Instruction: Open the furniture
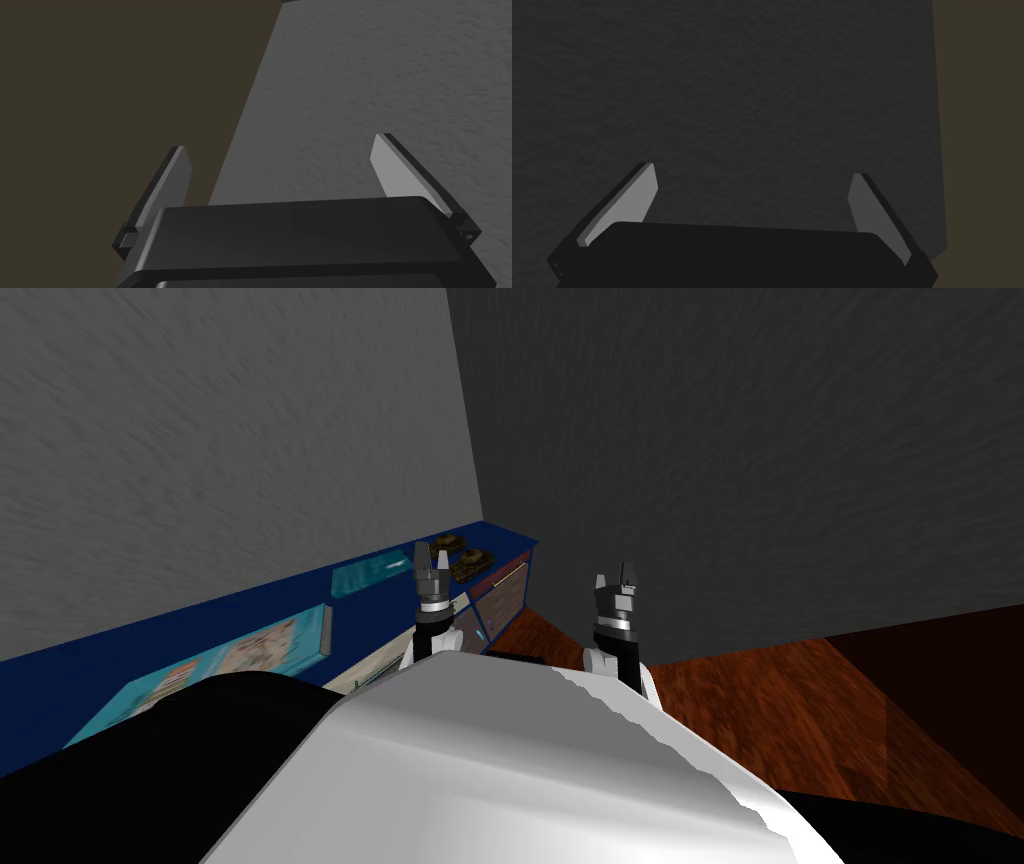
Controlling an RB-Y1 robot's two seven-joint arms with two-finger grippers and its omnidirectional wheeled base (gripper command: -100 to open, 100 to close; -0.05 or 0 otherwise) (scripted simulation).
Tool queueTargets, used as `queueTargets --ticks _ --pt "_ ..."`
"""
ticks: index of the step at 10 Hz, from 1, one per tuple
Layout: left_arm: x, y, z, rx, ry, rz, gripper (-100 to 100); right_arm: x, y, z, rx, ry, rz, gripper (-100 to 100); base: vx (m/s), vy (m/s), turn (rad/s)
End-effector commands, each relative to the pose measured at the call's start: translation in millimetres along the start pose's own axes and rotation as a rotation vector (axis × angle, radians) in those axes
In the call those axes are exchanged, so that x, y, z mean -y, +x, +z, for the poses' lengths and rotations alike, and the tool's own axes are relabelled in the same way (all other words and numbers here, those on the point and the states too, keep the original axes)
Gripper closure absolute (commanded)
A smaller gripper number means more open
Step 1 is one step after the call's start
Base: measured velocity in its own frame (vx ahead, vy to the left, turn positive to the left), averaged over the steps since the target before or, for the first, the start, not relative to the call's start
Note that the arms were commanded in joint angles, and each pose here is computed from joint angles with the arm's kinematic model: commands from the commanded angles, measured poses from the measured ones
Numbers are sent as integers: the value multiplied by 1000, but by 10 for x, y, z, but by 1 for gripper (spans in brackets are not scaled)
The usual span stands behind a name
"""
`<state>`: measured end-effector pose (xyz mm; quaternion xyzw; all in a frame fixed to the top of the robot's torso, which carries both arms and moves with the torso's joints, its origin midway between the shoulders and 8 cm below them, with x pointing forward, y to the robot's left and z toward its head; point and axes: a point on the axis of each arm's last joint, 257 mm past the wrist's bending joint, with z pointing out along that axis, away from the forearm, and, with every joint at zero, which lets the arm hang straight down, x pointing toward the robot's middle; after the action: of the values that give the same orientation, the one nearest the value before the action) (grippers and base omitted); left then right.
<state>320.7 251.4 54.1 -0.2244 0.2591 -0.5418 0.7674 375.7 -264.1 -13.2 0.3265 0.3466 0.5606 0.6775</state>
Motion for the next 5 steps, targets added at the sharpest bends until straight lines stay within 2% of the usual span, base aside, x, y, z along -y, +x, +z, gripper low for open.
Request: queueTargets --ticks 1,5 --pt "0 0 0 0 0 0 0 0 0 0 0 0 0 0 0 0 0" --pt "1 0 0 0 0 0 0 -1 0 0 0 0 0 0 0 0 0"
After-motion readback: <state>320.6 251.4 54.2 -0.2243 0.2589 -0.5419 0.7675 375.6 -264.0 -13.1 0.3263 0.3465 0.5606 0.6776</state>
